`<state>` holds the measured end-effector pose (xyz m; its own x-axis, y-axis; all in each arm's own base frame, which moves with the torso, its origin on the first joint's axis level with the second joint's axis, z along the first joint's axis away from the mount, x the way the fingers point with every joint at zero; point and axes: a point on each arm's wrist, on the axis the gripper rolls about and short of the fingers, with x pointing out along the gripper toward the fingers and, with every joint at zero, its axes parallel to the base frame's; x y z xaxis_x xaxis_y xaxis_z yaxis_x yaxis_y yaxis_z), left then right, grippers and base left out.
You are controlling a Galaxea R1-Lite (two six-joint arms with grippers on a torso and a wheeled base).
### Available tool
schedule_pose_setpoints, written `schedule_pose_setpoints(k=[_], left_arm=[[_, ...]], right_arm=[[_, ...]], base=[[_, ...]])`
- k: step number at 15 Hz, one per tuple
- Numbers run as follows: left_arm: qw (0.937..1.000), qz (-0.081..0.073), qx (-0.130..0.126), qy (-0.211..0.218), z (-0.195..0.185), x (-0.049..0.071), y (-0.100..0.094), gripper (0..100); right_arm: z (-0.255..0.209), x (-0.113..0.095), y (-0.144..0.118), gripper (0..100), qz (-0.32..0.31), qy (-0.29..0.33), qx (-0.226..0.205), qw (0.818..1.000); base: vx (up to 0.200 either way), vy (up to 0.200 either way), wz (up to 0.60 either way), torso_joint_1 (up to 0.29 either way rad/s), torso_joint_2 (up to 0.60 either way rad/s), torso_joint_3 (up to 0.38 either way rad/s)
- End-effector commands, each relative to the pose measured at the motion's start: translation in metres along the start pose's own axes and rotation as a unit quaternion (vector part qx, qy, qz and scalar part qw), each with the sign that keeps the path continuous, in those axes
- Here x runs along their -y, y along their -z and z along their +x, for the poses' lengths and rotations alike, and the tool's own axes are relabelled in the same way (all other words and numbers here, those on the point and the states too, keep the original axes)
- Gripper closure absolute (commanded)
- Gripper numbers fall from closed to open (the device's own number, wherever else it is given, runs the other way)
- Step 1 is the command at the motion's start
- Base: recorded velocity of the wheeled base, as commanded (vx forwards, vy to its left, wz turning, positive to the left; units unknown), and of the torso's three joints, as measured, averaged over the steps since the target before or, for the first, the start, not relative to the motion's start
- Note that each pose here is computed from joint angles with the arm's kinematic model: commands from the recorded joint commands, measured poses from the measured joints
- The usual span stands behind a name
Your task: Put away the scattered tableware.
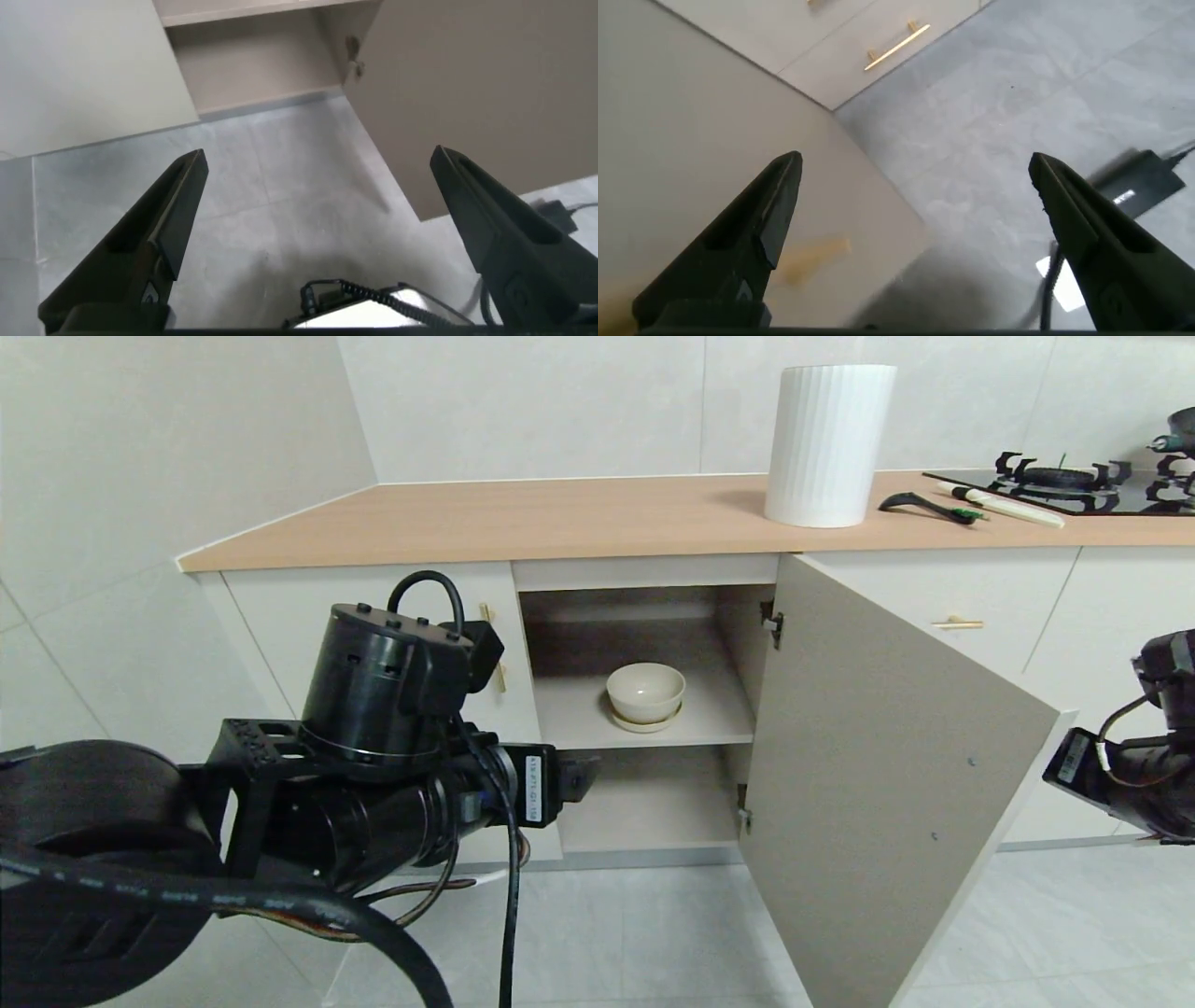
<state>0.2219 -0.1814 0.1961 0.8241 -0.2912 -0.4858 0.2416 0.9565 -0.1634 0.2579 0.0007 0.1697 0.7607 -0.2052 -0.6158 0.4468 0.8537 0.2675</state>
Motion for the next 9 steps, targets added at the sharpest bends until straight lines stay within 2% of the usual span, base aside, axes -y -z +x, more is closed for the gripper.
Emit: schedule_pose_setpoints(k=[1,5,8,9], left_arm=[[1.0000,-0.003,0.004,-0.002,0.000,-0.002,-0.002,0],[0.9998,-0.007,0.013,-0.011,0.002,-0.008,-0.007,0],[0.9990,-0.011,0.036,-0.024,-0.009,-0.021,-0.019,0],[0.9977,-0.019,0.056,-0.034,-0.017,-0.030,-0.028,0]], right_arm=[[0.027,-0.013,0.004,0,-0.012,-0.009,-0.033,0.999],[0.021,-0.052,0.021,0,-0.053,-0.113,-0.082,0.989],[0.021,-0.089,0.038,0,-0.093,-0.166,-0.107,0.976],[0.023,-0.108,0.046,0,-0.109,-0.184,-0.115,0.970]], base=[[0.000,0.000,0.00,0.000,0.00,0.000],[0.000,0.000,0.00,0.000,0.00,0.000],[0.000,0.000,0.00,0.000,0.00,0.000],[0.000,0.000,0.00,0.000,0.00,0.000]])
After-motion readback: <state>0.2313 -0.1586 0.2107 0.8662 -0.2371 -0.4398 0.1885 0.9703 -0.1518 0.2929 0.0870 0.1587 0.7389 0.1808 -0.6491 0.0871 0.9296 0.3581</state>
